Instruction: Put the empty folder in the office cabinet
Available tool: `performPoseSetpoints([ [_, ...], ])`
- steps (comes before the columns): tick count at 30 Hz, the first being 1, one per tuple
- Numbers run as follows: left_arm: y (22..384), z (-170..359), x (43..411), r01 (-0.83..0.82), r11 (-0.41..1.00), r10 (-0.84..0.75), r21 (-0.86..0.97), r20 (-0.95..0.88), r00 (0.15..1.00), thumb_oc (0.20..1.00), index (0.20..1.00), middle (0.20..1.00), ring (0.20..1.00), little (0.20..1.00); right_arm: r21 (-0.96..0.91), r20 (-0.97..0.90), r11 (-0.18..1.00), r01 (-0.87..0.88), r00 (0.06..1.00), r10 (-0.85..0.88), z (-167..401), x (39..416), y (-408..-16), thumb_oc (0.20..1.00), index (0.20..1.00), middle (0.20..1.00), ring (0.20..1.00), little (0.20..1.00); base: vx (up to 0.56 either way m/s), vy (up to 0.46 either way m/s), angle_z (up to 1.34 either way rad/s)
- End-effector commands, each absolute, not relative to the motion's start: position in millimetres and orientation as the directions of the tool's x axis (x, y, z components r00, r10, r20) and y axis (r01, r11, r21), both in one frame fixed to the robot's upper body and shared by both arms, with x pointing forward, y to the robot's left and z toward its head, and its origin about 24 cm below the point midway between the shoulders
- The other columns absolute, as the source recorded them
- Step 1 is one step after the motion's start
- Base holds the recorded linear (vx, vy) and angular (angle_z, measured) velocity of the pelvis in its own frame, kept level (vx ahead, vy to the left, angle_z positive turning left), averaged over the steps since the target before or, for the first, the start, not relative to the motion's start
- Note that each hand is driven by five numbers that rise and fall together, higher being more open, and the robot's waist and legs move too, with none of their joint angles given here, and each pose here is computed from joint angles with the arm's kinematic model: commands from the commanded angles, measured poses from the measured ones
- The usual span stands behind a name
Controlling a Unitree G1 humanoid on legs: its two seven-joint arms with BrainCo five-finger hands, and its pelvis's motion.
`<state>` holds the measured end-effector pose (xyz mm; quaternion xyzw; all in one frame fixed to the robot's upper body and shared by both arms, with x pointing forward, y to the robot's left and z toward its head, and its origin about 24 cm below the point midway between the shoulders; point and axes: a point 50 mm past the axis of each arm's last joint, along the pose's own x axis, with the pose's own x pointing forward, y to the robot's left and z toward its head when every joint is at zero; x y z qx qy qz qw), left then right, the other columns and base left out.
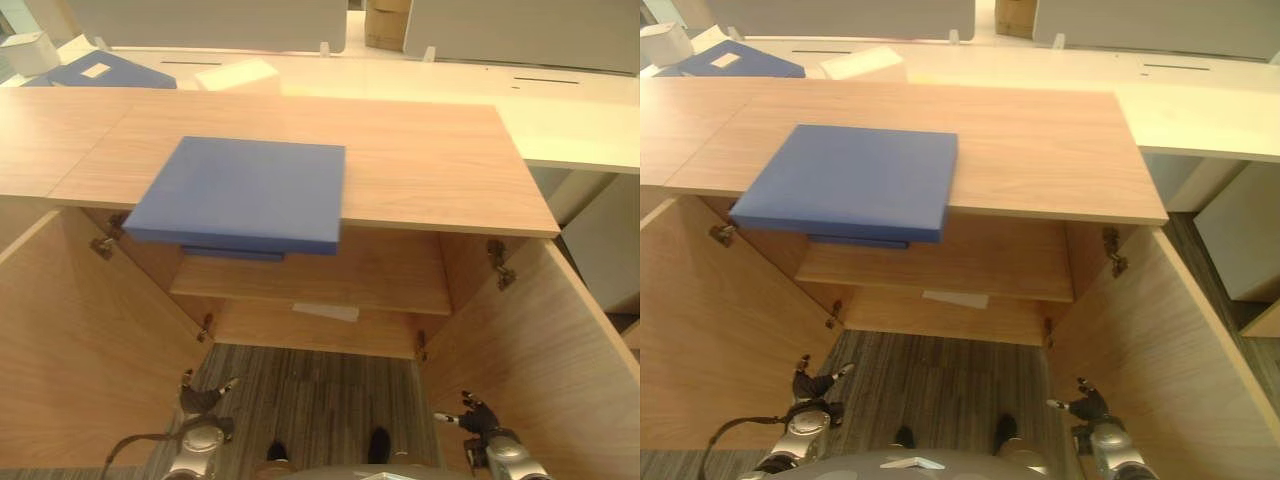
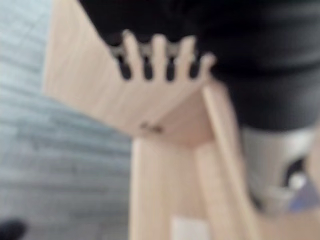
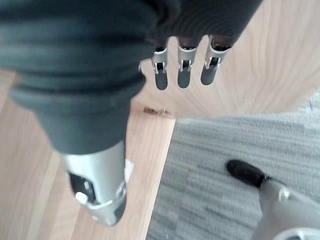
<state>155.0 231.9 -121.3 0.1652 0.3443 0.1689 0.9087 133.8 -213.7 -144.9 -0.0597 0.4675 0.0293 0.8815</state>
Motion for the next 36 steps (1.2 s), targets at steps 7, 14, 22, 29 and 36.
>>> performPoseSetpoints([
  [7, 292.9, -47.5, 180.5, -0.491, 0.422, 0.662, 0.762, 0.111, 0.741, 1.0, 1.0, 1.0, 1.0, 1.0, -0.138, -0.785, 0.982, -0.127, 0.619, -0.03, -139.6, 149.5, -212.0, 1.0, 1.0, 1.0, 1.0, 1.0, 0.0, 0.044, -0.02],
  [14, 301.6, 0.2, 204.7, -0.508, 0.282, 0.484, 0.814, 0.336, 0.808, 1.0, 1.0, 1.0, 1.0, 1.0, -0.151, -0.787, 0.98, -0.127, 0.615, -0.042, -138.7, 147.5, -216.8, 1.0, 1.0, 1.0, 1.0, 1.0, 0.01, 0.0, -0.02],
  [22, 305.7, 46.7, 227.0, -0.577, 0.153, 0.315, 0.803, 0.513, 0.798, 1.0, 1.0, 1.0, 1.0, 1.0, -0.139, -0.798, 0.985, -0.097, 0.601, -0.053, -139.1, 142.8, -219.6, 1.0, 1.0, 1.0, 1.0, 1.0, 0.03, -0.01, -0.09],
  [29, 304.1, 63.8, 239.2, -0.586, 0.124, 0.221, 0.801, 0.554, 0.803, 1.0, 1.0, 1.0, 1.0, 1.0, -0.139, -0.803, 0.985, -0.1, 0.593, -0.053, -139.9, 139.0, -219.7, 1.0, 1.0, 1.0, 1.0, 1.0, 0.02, 0.004, -0.03],
  [36, 300.6, 69.2, 248.3, -0.59, 0.099, 0.165, 0.801, 0.572, 0.804, 1.0, 1.0, 1.0, 1.0, 1.0, -0.137, -0.808, 0.985, -0.1, 0.587, -0.052, -140.0, 138.0, -219.8, 1.0, 1.0, 1.0, 1.0, 1.0, 0.02, 0.006, -0.07],
])
